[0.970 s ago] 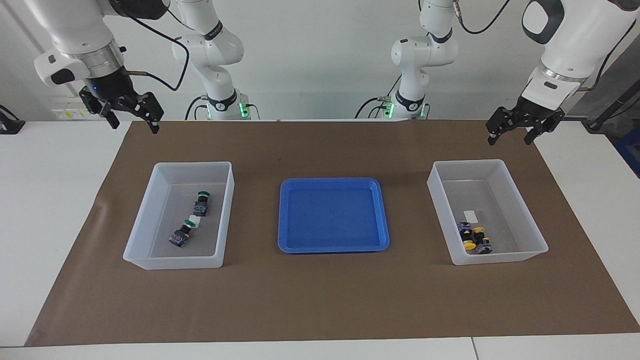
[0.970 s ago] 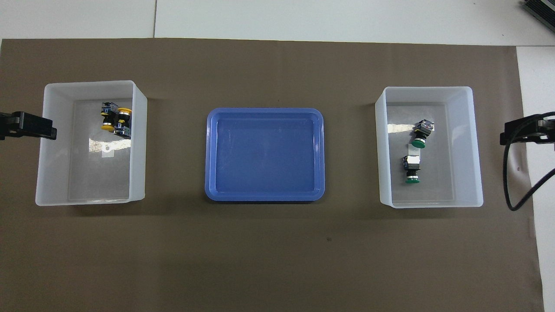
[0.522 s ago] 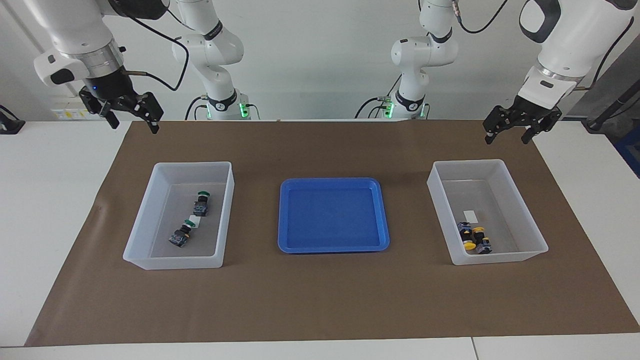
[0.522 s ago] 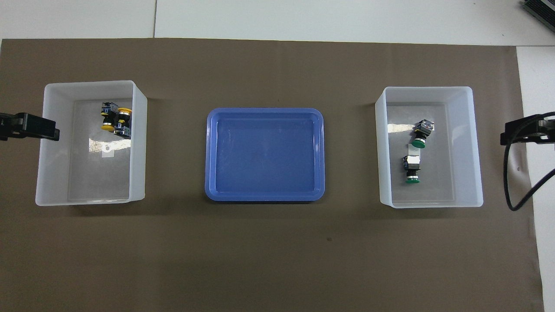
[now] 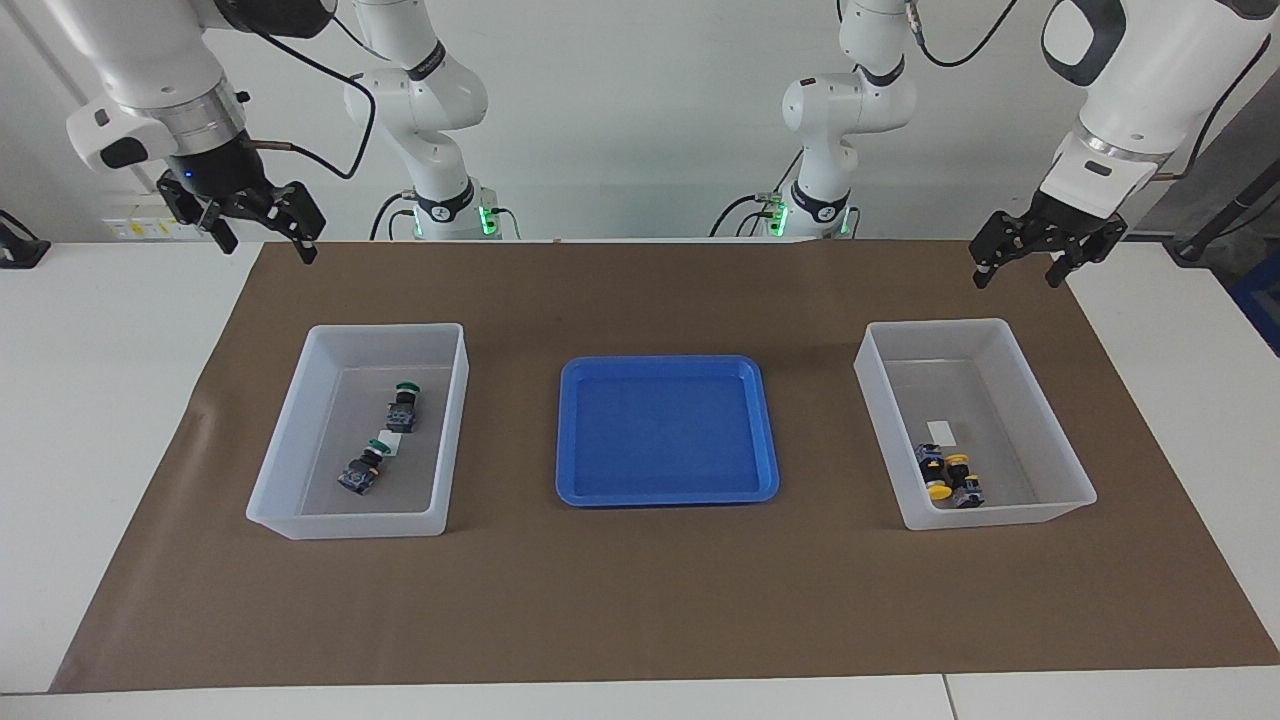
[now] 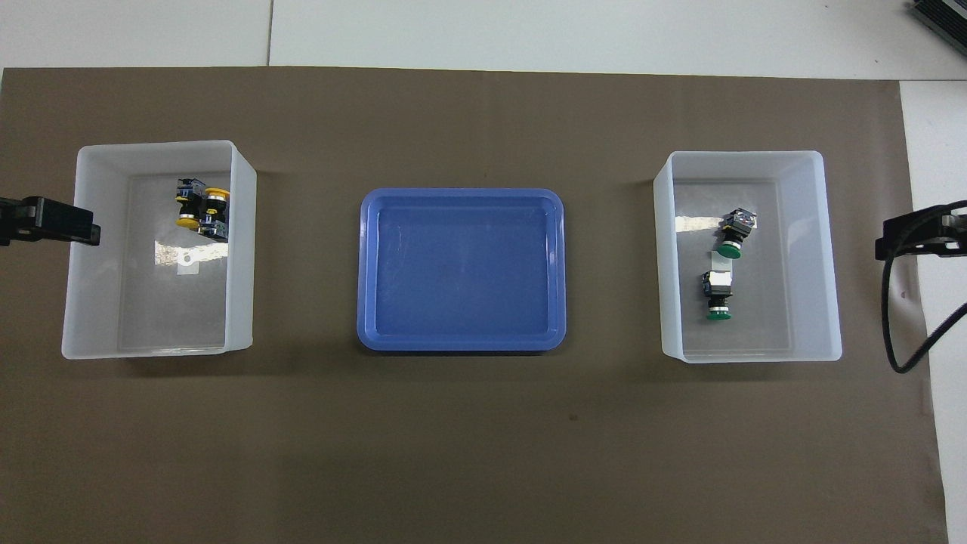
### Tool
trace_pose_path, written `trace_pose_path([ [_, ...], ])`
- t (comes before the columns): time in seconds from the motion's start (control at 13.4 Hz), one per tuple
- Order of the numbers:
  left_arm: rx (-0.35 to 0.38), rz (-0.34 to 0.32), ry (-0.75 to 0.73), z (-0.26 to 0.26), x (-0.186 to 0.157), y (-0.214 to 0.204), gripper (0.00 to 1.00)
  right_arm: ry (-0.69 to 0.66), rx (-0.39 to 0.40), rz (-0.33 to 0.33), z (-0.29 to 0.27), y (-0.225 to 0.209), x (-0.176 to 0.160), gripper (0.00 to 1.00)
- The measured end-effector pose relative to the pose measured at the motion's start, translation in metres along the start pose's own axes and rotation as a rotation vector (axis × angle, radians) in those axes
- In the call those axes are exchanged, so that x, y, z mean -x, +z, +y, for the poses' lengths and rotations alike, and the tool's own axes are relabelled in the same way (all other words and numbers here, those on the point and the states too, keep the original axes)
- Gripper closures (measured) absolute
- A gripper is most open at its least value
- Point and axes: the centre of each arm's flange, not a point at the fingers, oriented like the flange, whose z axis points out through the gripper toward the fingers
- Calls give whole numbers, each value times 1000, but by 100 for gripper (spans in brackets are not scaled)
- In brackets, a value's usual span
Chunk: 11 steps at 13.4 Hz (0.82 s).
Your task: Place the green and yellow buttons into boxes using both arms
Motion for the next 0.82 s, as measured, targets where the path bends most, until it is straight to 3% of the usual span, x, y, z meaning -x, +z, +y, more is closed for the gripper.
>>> trace_pose_path([
  [0.82,0,3,-5,0,1,-2,0,-55,-6,9,-2,1,-1,0],
])
